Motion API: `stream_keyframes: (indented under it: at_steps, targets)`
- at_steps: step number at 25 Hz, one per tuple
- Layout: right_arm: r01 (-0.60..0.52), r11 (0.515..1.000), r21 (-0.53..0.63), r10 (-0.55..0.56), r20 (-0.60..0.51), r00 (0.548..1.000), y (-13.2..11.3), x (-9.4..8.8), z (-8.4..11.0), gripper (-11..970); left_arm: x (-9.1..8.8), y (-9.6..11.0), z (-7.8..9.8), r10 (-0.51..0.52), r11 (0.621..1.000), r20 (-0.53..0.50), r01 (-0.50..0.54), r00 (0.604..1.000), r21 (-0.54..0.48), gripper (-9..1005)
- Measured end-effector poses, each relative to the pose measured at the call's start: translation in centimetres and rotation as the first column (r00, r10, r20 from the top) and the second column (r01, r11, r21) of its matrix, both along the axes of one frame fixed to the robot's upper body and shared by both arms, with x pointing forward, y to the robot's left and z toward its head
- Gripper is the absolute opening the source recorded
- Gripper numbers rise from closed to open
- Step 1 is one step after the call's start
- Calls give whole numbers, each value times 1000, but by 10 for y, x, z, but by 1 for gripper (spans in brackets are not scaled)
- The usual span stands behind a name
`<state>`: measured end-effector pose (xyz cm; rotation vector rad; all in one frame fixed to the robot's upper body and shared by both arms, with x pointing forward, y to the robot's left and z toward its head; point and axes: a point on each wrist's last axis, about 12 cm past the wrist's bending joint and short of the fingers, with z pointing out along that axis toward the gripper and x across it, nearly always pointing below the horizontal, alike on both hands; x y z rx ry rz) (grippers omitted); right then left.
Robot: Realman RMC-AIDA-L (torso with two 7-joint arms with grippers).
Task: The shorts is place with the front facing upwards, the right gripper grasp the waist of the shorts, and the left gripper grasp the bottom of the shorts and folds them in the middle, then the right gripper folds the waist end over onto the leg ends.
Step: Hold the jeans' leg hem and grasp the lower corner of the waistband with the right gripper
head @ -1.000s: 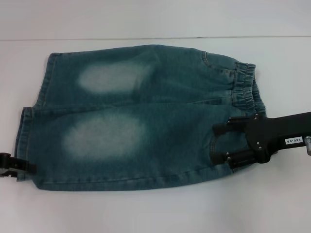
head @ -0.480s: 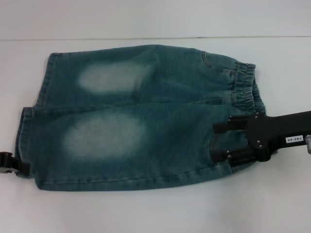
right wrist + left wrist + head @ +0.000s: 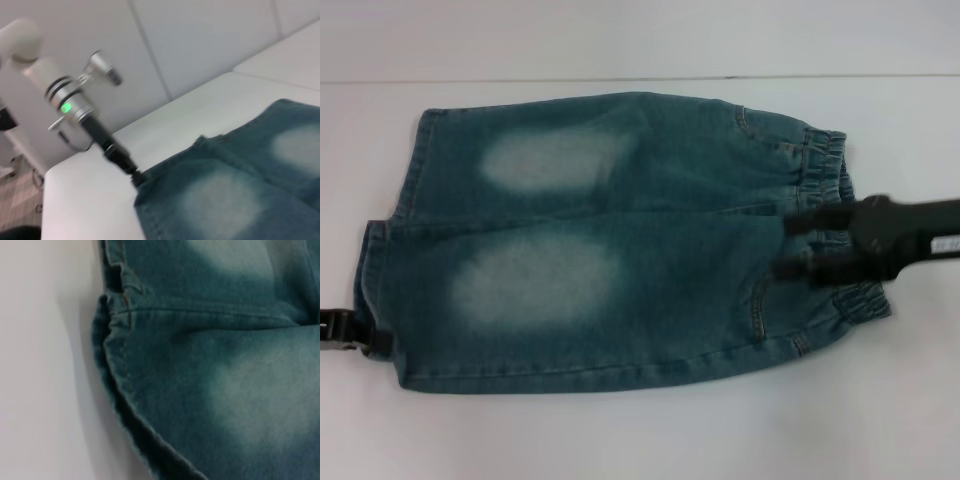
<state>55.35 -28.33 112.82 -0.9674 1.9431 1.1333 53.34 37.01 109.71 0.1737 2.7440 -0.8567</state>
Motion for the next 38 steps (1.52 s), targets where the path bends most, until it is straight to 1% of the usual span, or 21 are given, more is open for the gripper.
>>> stream_keyframes:
  at_steps: [3, 6, 8, 10, 13, 17, 18, 19, 20, 23, 26, 27, 33, 38]
  targets:
    - [55, 998, -37, -57, -49, 997, -12, 11, 15, 911, 2, -1, 3, 3, 1000, 16, -3, 1000, -15, 29]
    - [99, 988, -122, -109, -86, 990, -23, 21, 34, 911, 5, 0, 6, 8, 1000, 31, -8, 999, -24, 29]
    - [103, 978, -182, -127, -122, 984, -26, 24, 45, 912, 7, 1, 9, 11, 1000, 40, -10, 999, -20, 29]
    - [76, 964, -256, -122, -166, 979, -24, 26, 56, 912, 8, 2, 11, 13, 1000, 50, -12, 999, -16, 29]
    - [35, 926, -375, -122, -210, 970, -19, 29, 63, 911, 11, 2, 16, 20, 999, 80, -17, 997, -32, 29]
    - [-49, 860, -508, -116, -288, 951, -6, 32, 54, 912, 14, 2, 19, 24, 999, 97, -20, 995, -39, 29]
    - [-86, 830, -551, -111, -314, 943, 0, 32, 49, 912, 15, 1, 19, 24, 999, 103, -20, 994, -41, 29]
    - [-86, 830, -551, -111, -314, 943, 0, 32, 49, 912, 16, 1, 20, 23, 999, 109, -18, 994, -42, 29]
    - [-95, 816, -571, -114, -320, 941, 2, 33, 47, 912, 17, 1, 21, 21, 999, 114, -16, 993, -44, 29]
    - [-115, 762, -638, -133, -326, 936, 9, 36, 39, 912, 19, 0, 23, 18, 999, 122, -13, 992, -47, 29]
    - [-110, 705, -701, -156, -305, 939, 13, 41, 30, 912, 19, -1, 24, 13, 999, 125, -7, 992, -52, 29]
    - [-110, 693, -713, -160, -301, 940, 14, 43, 29, 912, 19, -2, 24, 11, 999, 125, -5, 992, -53, 29]
    - [-120, 642, -757, -166, -290, 942, 20, 49, 16, 912, 18, -3, 23, 8, 998, 123, -1, 992, -57, 28]
    - [-119, 633, -765, -154, -275, 949, 28, 50, 12, 911, 17, -2, 22, 10, 998, 124, -2, 992, -60, 28]
